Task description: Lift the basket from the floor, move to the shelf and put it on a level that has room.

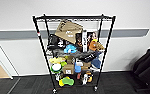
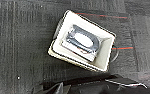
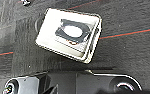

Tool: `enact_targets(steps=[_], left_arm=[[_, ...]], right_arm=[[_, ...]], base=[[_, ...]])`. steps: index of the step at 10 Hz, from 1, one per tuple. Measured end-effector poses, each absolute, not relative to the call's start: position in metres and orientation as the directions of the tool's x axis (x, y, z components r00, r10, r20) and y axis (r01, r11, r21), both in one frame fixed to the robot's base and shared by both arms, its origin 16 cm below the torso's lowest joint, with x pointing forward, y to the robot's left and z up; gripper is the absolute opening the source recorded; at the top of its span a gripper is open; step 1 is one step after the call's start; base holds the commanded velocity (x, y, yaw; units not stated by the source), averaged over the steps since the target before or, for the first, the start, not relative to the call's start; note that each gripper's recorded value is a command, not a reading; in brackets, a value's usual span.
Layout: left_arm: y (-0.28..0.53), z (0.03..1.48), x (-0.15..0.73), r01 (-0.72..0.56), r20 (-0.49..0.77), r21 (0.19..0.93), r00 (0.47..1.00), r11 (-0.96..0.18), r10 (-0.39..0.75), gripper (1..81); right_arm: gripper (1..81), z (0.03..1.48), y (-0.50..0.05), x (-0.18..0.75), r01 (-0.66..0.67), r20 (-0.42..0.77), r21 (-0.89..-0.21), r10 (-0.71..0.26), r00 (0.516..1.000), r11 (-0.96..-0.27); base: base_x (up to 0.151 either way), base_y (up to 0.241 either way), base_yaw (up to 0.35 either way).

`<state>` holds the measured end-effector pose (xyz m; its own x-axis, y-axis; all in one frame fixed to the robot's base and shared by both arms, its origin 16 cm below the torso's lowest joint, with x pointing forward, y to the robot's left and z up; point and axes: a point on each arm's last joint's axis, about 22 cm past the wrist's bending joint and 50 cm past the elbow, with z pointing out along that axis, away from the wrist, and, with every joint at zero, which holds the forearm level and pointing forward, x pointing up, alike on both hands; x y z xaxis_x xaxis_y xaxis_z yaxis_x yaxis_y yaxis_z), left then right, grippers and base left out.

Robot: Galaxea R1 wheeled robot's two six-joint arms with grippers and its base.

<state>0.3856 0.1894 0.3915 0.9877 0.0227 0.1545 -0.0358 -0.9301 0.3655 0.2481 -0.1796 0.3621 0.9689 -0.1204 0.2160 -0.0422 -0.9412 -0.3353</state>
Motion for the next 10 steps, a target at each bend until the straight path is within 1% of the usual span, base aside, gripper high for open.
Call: enact_targets(steps=[2, 7, 10], left_arm=[[0.198, 0.386, 0.412, -0.026, 0.123, 0.355, 0.992, -0.935, 0.019, 81.1], [0.202, 0.33, 0.412, 0.018, 0.026, 0.351, 0.999, -0.936, 0.029, 81.1], [0.204, 0.299, 0.406, 0.032, -0.023, 0.346, 0.999, -0.938, 0.026, 81.1]], right_arm=[[81.1, 0.351, -0.178, 0.248, -0.049, 0.198, -0.338, -0.122, 0.973, -0.94], [81.1, 0.306, -0.179, 0.233, -0.098, 0.109, -0.333, -0.141, 0.984, -0.938], [81.1, 0.28, -0.198, 0.224, -0.112, 0.068, -0.307, -0.139, 0.988, -0.945]], base=[[0.0, 0.0, 0.0], [0.0, 0.0, 0.0], [0.0, 0.0, 0.0]])
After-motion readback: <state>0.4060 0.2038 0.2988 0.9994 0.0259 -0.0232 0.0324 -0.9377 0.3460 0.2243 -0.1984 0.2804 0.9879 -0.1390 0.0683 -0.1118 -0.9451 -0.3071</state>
